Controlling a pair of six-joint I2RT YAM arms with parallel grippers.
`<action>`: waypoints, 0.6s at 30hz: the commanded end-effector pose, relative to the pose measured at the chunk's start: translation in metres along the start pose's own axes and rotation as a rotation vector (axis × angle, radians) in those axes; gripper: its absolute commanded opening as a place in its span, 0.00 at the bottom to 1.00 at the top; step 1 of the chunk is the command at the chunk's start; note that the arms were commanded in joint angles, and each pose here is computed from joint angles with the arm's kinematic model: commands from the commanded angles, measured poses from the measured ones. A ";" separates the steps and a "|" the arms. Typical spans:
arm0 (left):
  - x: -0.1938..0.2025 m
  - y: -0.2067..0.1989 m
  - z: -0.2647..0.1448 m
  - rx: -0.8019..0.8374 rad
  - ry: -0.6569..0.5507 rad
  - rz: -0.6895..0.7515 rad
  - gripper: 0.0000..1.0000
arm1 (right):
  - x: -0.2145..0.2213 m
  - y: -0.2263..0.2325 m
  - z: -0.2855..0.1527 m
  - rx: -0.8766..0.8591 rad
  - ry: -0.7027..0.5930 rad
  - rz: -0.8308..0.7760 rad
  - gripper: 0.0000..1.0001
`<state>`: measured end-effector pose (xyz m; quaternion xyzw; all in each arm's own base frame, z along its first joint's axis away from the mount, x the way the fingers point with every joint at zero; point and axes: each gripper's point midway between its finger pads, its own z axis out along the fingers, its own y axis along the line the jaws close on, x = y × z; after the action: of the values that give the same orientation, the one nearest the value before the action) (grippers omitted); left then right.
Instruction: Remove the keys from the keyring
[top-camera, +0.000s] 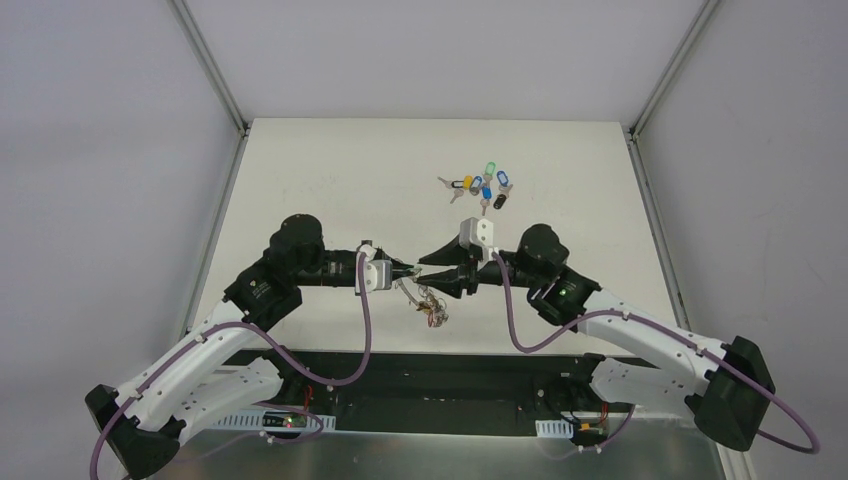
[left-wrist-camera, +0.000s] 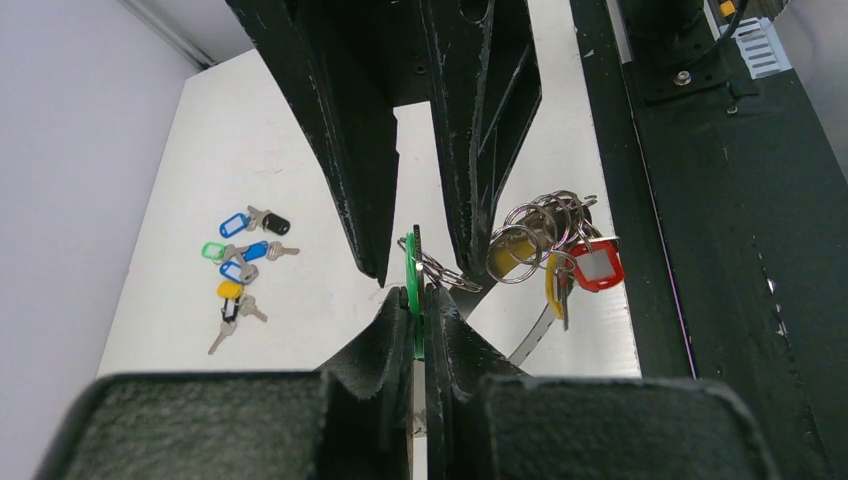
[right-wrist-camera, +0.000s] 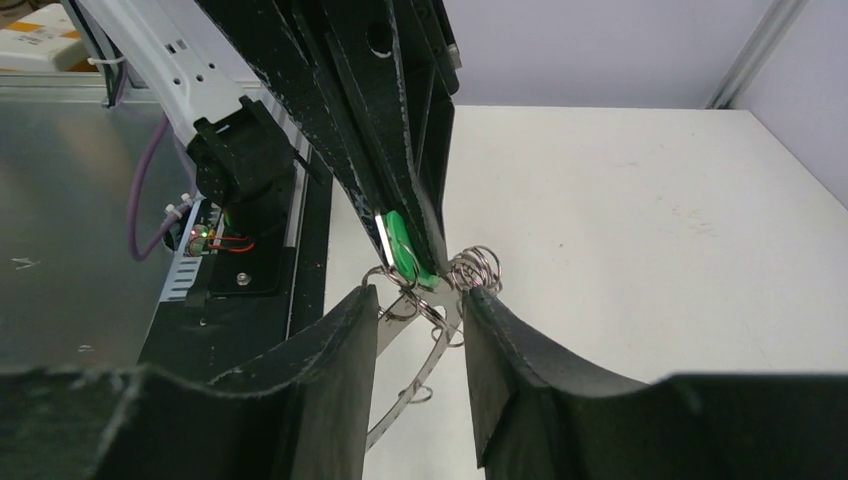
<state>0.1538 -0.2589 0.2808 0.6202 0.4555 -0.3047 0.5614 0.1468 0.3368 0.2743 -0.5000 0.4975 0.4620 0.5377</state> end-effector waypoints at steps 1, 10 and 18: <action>-0.020 0.000 0.000 0.021 -0.079 0.077 0.00 | -0.038 0.008 0.006 -0.080 -0.095 -0.035 0.42; -0.023 0.012 -0.010 -0.064 -0.059 0.113 0.00 | -0.024 0.015 0.011 -0.150 -0.009 0.018 0.19; -0.028 0.020 -0.018 -0.116 -0.069 0.125 0.00 | -0.024 0.016 0.014 -0.164 0.008 0.053 0.07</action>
<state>0.1534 -0.2482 0.2900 0.6134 0.4528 -0.2842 0.5813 0.1381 0.3497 0.2837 -0.5228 0.4890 0.4961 0.4914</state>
